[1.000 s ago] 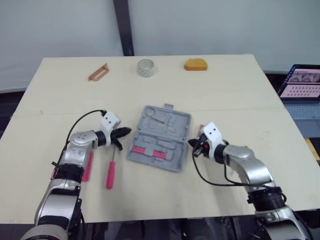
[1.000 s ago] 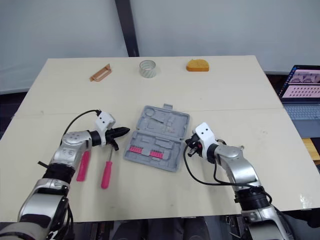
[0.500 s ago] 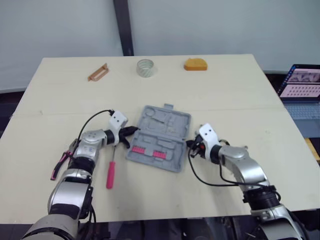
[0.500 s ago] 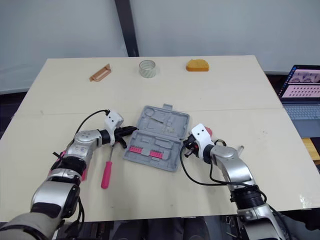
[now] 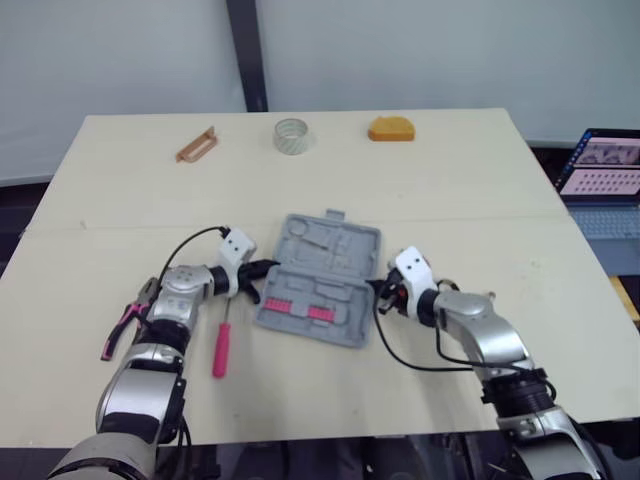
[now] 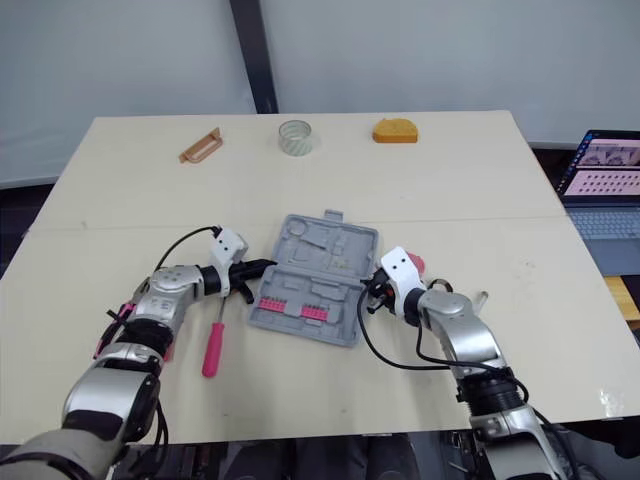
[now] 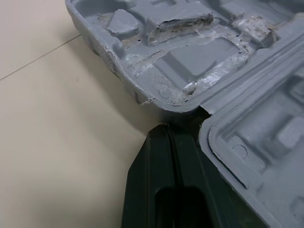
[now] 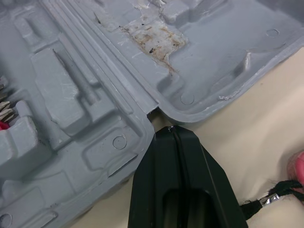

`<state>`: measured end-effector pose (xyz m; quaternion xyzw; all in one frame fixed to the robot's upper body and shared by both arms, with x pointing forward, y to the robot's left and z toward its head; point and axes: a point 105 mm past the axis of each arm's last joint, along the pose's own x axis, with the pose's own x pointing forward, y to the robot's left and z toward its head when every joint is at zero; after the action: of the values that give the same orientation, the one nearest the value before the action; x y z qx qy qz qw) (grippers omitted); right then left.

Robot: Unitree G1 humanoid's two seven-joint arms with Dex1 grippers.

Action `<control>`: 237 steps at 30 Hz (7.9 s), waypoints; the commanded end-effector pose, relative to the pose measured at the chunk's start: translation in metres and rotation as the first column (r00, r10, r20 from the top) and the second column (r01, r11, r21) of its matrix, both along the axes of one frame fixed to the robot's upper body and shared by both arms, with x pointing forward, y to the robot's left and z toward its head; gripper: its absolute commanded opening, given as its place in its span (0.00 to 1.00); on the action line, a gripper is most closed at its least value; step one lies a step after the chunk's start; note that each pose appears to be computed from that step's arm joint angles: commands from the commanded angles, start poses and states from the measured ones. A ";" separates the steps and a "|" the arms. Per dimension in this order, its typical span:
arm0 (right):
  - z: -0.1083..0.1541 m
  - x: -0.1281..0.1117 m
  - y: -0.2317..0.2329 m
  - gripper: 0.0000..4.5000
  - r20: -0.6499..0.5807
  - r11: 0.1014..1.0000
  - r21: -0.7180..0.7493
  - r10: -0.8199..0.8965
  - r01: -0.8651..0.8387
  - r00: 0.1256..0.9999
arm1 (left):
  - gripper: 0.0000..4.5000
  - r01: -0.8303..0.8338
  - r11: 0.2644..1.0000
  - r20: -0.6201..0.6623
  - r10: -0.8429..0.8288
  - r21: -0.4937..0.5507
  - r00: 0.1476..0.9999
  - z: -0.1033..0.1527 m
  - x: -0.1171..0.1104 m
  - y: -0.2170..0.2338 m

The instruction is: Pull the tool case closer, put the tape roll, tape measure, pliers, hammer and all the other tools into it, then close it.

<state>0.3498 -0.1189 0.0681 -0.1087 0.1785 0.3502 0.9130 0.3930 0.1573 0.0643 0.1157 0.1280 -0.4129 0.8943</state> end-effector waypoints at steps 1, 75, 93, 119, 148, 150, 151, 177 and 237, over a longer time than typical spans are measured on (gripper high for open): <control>0.006 -0.010 0.007 0.01 0.021 0.996 0.006 0.089 -0.089 0.996 | 0.00 0.057 0.998 -0.006 -0.057 -0.003 0.998 0.002 -0.010 -0.001; -0.023 -0.110 0.007 0.01 -0.255 0.929 0.052 0.366 -0.365 0.895 | 0.00 0.218 0.969 -0.292 -0.176 0.116 0.940 -0.020 -0.159 0.001; -0.028 -0.124 0.007 0.01 -0.309 0.913 0.066 0.403 -0.404 0.861 | 0.00 0.256 0.959 -0.354 -0.198 0.123 0.914 -0.026 -0.171 0.002; -0.029 -0.131 0.007 0.01 -0.335 0.899 0.064 0.428 -0.433 0.839 | 0.00 0.270 0.955 -0.390 -0.203 0.125 0.898 -0.038 -0.182 0.008; -0.028 -0.119 -0.016 0.01 -0.326 0.927 0.022 0.360 -0.374 0.874 | 0.00 0.210 0.965 -0.361 -0.141 0.157 0.922 -0.032 -0.173 0.029; -0.024 -0.119 -0.018 0.01 -0.319 0.928 0.028 0.361 -0.372 0.876 | 0.00 0.209 0.965 -0.359 -0.142 0.155 0.922 -0.028 -0.173 0.030; -0.021 -0.118 -0.019 0.01 -0.312 0.929 0.035 0.361 -0.369 0.879 | 0.00 0.207 0.968 -0.358 -0.145 0.141 0.923 -0.024 -0.174 0.030; 0.017 -0.106 -0.240 0.99 -0.164 0.956 0.058 -0.276 0.288 0.947 | 1.00 -0.717 0.669 -0.110 0.741 0.198 0.662 0.024 -0.227 0.281; 0.012 -0.021 -0.123 0.48 -0.012 0.983 -0.148 -0.113 0.110 0.994 | 1.00 0.520 0.854 0.267 -0.494 -0.028 0.827 0.081 -0.102 -0.115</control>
<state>0.3248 -0.2441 0.0723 -0.1500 0.2371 0.2864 0.9161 0.2943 0.0449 0.1404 0.1463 -0.0227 -0.6203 0.7703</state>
